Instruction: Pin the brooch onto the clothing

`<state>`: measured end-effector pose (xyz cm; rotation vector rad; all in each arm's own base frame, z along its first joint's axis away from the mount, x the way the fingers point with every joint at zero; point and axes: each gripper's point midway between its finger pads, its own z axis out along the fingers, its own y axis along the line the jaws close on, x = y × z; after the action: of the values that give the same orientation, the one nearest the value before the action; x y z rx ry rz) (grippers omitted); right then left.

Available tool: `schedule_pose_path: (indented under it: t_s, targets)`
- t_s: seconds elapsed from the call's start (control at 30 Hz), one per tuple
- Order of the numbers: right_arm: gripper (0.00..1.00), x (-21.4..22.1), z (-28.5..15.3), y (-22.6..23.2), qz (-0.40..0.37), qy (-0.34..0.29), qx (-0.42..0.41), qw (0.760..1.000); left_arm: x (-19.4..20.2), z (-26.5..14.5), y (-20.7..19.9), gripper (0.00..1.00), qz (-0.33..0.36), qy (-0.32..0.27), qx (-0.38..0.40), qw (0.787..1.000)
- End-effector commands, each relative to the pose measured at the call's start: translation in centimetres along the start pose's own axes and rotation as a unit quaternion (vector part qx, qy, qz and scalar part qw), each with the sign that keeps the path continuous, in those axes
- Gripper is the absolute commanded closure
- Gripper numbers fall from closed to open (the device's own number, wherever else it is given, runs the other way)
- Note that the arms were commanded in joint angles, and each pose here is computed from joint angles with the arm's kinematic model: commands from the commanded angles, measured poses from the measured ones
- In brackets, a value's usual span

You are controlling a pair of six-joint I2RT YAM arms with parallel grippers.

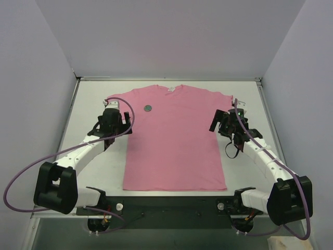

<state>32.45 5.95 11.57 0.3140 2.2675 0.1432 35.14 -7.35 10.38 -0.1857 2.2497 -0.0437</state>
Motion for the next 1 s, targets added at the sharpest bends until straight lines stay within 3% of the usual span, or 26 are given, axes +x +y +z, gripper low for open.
schedule_pose_path:
  t_s: [0.0,0.97]
  targets:
    - [0.0,-1.2,-0.1,0.9,0.006,-0.013,-0.011,1.0,-2.0,-0.6,-0.6,0.03,-0.015,-0.045,0.016,0.999]
    - [0.0,-3.3,-1.1,1.6,0.005,-0.032,-0.02,0.999,-3.7,-2.4,0.1,0.03,-0.022,-0.101,0.016,0.995]
